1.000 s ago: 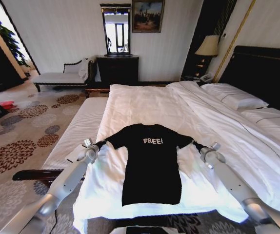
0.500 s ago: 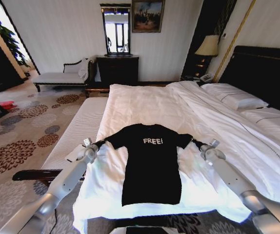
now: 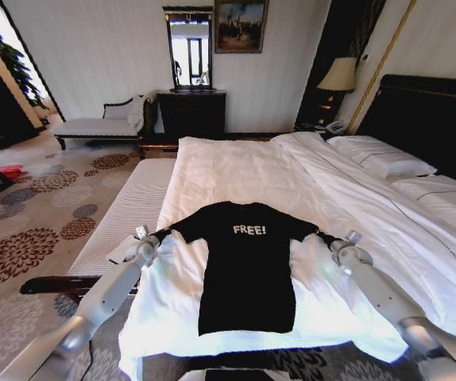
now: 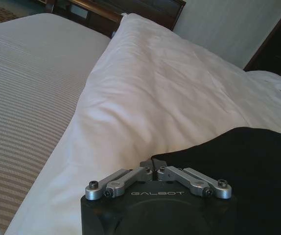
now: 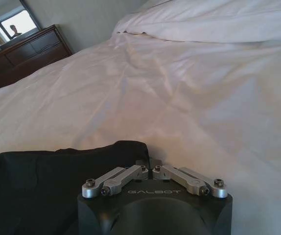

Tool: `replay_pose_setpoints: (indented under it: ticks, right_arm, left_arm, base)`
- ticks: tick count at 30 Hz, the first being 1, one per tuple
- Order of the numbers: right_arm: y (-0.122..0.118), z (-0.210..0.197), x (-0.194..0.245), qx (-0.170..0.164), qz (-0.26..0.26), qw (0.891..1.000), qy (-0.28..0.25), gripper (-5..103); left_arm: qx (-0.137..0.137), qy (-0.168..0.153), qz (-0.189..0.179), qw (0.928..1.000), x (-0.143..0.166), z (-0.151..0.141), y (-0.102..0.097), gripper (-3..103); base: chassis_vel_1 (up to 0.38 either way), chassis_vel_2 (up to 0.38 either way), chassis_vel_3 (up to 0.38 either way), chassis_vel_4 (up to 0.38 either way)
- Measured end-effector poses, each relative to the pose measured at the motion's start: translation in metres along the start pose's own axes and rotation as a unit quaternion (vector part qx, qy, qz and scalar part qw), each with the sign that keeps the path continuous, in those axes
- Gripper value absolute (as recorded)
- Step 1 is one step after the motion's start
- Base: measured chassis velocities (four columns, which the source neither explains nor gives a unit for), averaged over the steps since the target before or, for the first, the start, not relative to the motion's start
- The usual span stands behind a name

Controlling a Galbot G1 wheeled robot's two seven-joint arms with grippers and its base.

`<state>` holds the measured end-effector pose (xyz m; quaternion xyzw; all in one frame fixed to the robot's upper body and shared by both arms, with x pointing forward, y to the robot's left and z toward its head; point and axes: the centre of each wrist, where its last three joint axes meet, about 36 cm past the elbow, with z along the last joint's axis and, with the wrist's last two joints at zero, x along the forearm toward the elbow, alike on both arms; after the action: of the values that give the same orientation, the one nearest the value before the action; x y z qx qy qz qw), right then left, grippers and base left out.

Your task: Fold the clothes on the bed.

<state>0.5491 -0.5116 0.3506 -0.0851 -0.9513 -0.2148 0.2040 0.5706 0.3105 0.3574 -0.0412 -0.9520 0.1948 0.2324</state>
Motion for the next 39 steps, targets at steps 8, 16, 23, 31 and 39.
replay_pose_setpoints:
  ticks: [8, 16, 23, 31, 39]
  right_arm:
    - [0.011, 0.005, 0.003, 0.010, -0.012, 1.000, -0.001, 7]
    - [-0.002, 0.019, 0.044, 0.054, -0.020, 0.998, -0.008, 28]
    - [-0.012, 0.015, 0.113, 0.117, -0.035, 0.991, -0.045, 61]
    - [-0.026, 0.044, 0.175, 0.158, -0.040, 0.985, -0.052, 82]
    - [-0.037, 0.066, 0.231, 0.165, -0.065, 0.982, -0.063, 100]
  left_arm:
    - [-0.002, -0.001, 0.004, 1.0000, 0.005, 0.000, -0.008, 1]
    - [-0.021, -0.004, 0.011, 0.9997, 0.028, 0.003, -0.007, 28]
    - [-0.077, -0.016, 0.014, 0.9968, 0.065, 0.019, 0.001, 55]
    - [-0.128, -0.016, 0.034, 0.9911, 0.107, 0.054, 0.005, 82]
    - [-0.121, -0.021, 0.054, 0.9910, 0.152, 0.068, -0.005, 100]
  base:
    - [0.000, 0.000, 0.000, 0.000]
    - [0.000, 0.000, 0.000, 0.000]
    - [0.000, 0.000, 0.000, 0.000]
    - [0.000, 0.000, 0.000, 0.000]
    - [0.000, 0.000, 0.000, 0.000]
